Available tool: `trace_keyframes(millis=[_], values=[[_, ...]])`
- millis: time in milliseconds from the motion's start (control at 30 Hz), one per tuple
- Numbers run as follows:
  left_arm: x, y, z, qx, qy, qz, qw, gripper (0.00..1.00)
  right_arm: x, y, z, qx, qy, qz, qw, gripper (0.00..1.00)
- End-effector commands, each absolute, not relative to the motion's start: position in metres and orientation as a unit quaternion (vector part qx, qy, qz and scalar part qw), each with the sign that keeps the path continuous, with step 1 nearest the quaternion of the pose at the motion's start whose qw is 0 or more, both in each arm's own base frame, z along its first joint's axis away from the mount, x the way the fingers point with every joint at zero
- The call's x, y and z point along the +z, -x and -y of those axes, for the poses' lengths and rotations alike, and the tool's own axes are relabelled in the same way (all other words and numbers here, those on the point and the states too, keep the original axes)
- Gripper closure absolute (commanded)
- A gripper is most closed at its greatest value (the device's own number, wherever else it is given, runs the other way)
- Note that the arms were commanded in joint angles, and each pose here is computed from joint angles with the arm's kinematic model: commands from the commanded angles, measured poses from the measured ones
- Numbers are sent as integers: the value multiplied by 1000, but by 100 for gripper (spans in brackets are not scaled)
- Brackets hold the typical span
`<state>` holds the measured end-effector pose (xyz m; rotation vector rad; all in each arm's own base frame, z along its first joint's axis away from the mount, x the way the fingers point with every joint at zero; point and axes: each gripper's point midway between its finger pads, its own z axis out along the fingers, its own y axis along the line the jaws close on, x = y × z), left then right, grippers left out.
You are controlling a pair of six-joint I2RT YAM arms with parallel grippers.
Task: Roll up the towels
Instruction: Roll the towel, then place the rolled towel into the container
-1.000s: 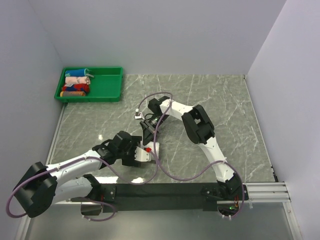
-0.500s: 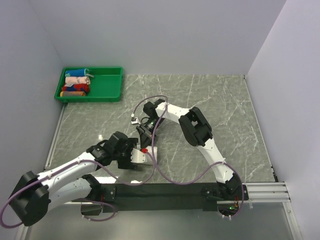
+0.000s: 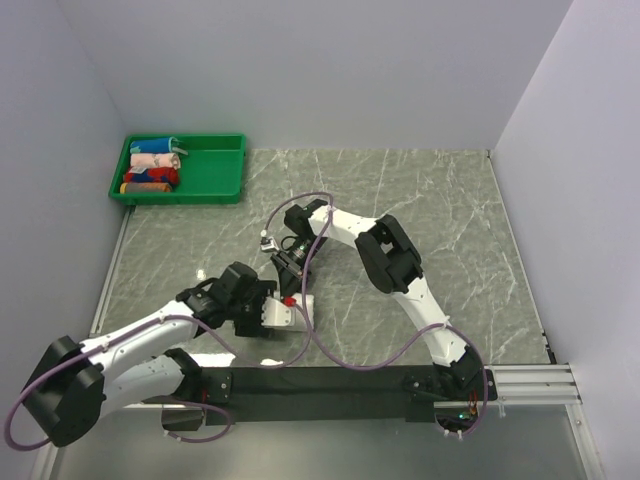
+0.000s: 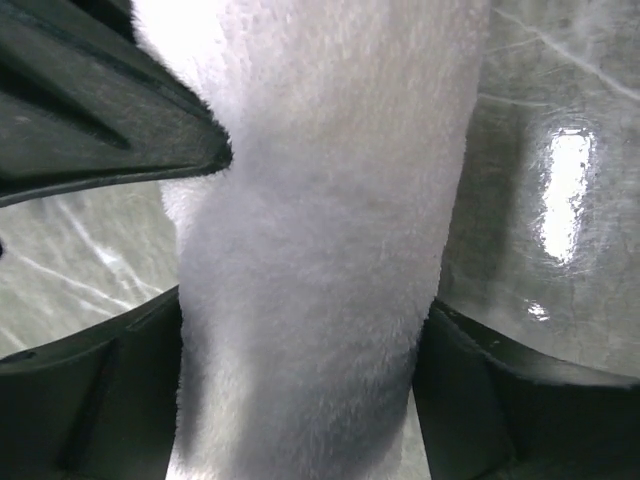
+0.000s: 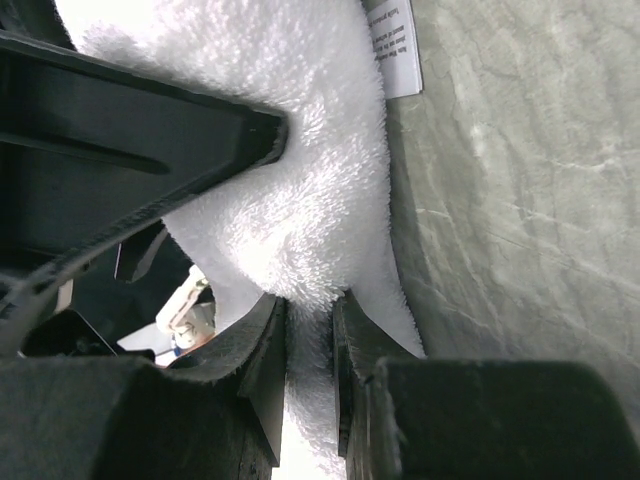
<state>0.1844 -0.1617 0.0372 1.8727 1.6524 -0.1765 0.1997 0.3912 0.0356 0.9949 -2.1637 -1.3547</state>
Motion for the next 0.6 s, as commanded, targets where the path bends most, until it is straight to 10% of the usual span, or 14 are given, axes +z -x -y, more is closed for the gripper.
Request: trace_keyframes(millis=[0,367,567], values=[[21,-164,159,-108,-706,-655,246,20,-117,-223,-330,-221,-494,828,146,100],[7,-149,139,-133,-681,-710,121,53,-22,-281,-326,-276,-390,875,83,22],[-1,-149,143,-150,-654,-736,88,65,39,-312,-291,-346,-321,881,36,17]])
